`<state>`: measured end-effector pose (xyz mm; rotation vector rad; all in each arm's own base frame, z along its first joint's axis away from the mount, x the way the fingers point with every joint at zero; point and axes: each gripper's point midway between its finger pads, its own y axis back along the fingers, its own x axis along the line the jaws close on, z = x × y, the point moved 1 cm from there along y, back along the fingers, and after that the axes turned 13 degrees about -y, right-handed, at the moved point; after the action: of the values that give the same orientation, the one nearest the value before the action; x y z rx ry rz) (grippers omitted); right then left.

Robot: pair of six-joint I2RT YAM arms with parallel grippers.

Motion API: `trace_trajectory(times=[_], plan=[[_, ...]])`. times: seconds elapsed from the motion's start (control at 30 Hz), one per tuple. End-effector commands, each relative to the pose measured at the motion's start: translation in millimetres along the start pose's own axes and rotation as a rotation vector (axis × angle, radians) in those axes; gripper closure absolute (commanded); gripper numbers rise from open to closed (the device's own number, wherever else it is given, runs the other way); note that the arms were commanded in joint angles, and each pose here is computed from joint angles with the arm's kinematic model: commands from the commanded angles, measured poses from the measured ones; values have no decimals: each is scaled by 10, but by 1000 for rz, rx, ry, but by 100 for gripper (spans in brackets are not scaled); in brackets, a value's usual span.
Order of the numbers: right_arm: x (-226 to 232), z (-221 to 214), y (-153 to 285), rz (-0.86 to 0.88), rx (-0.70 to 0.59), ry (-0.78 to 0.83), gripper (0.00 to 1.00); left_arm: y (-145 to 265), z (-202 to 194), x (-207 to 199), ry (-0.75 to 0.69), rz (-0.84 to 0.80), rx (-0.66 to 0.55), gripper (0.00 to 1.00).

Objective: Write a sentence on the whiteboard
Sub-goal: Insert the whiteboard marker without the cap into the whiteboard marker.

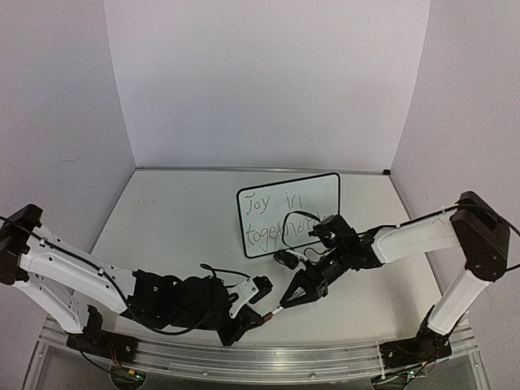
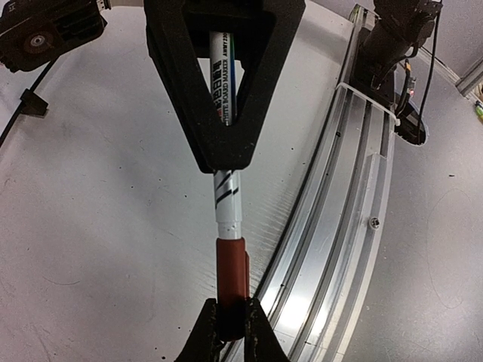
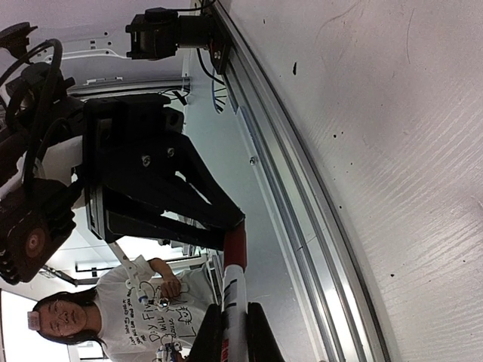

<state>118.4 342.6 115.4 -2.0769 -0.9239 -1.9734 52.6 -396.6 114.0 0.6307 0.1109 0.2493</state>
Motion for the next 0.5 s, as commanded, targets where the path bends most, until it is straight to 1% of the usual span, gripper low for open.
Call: trace_trajectory(times=[0.0,0.27,0.47], plan=[[234,11,9,23,-8,86,100,123,634,-64,4,-12,-198,100],[235,-39,-49,7,-3,112,100,162,807,-83,20,-75,-236,100],[259,-46,-93,5,6,130,100,183,863,-47,44,-98,-256,100]])
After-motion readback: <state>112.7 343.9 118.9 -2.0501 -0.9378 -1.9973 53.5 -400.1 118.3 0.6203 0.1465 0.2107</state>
